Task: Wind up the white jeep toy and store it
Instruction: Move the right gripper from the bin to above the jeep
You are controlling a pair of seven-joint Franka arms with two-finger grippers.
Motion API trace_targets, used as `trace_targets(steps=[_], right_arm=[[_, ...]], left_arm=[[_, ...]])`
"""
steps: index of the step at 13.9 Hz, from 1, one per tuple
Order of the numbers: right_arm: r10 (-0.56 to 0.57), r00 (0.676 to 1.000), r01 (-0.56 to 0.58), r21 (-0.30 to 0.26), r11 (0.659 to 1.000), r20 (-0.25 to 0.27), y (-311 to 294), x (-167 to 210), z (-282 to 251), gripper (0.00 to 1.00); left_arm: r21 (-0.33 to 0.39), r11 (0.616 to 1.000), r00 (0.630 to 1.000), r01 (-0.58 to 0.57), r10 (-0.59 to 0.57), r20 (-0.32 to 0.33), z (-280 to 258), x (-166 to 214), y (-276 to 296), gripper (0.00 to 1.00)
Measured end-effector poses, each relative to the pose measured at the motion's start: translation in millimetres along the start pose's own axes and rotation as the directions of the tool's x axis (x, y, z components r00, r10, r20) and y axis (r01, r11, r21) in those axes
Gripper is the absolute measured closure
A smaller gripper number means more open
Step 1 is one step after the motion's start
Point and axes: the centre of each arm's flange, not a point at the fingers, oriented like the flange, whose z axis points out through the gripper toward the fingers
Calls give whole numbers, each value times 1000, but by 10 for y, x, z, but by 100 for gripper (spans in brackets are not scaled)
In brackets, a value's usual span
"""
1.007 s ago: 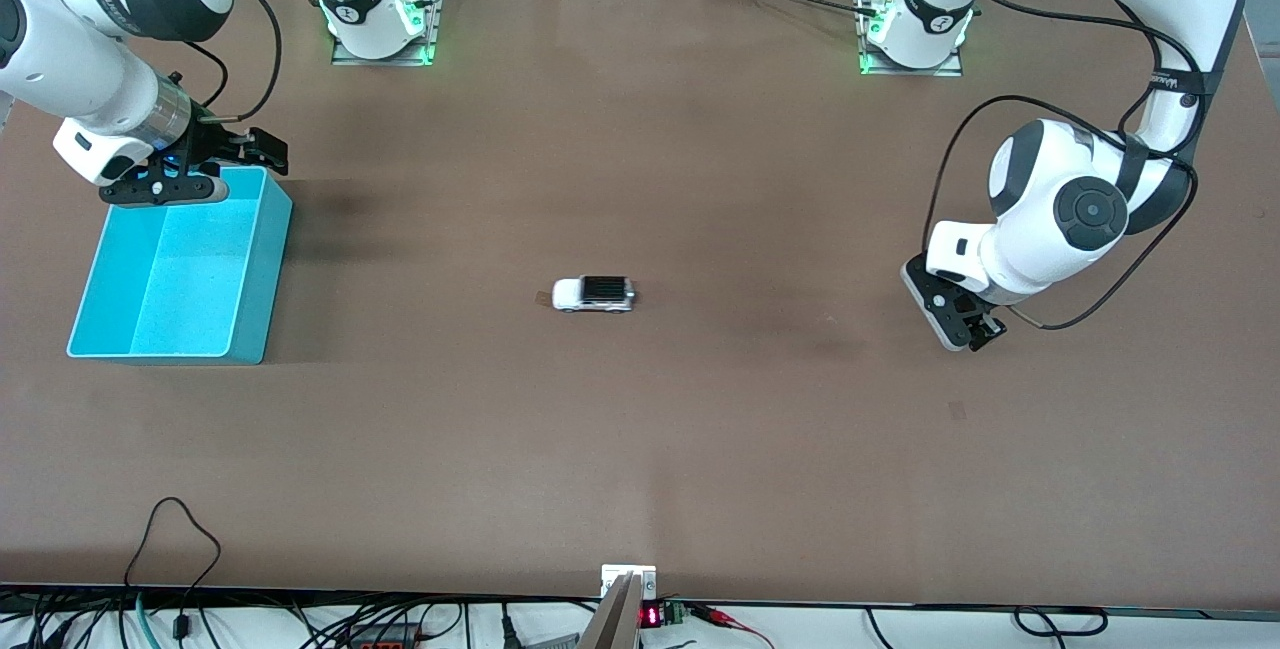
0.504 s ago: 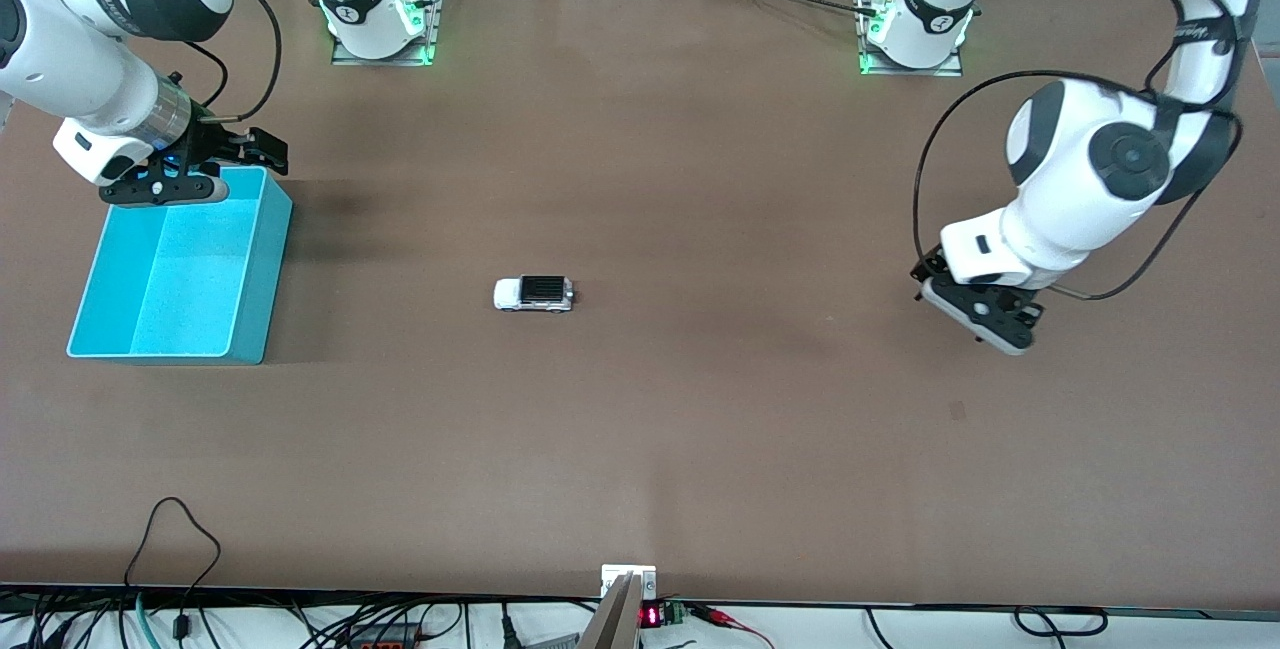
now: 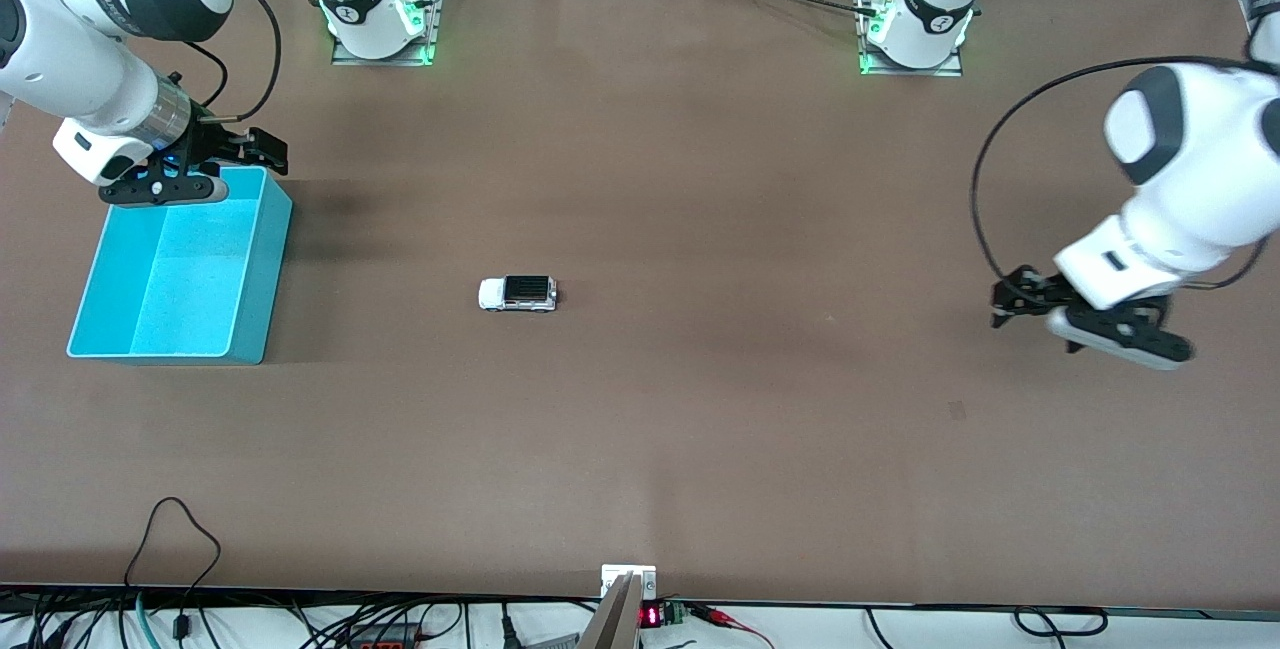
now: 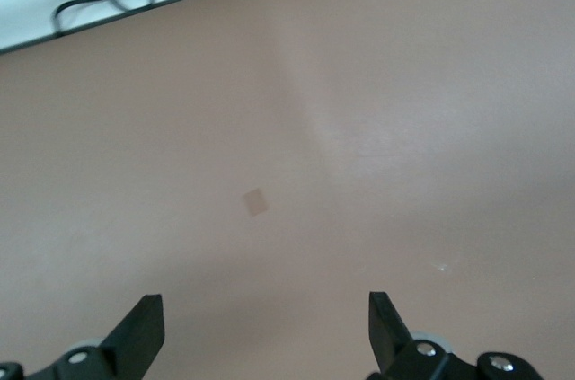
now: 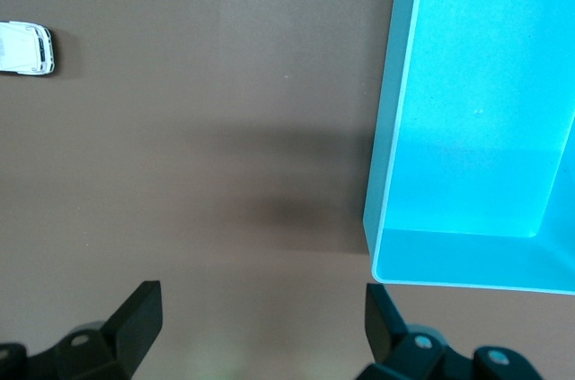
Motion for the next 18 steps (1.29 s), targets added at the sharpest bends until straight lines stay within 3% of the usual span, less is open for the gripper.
trace_targets(steps=[5,10,13,15,18], right_arm=[[-1,1000,1,0,1000,0,1,-1,0,0],[-5,1000,5,0,1000,1,2,-1,1,0],[-107,994,107,-1,994,-6,-10,11,-12,0],[-256,966,256,-9,967,-18,-116,66,-60,0],[-465,885,465,-29,885,-28,-425,185,-52,0]], left_arm=[[8,985,984,172,-172,50,-558,52,-101,0],[20,950,943,311,-311,118,-1014,-131,-92,0],[23,943,935,331,-331,130,-1239,-180,-55,0],[24,941,932,339,-339,132,-1291,-198,-40,0],[25,940,931,341,-342,131,-1318,-207,-31,0]])
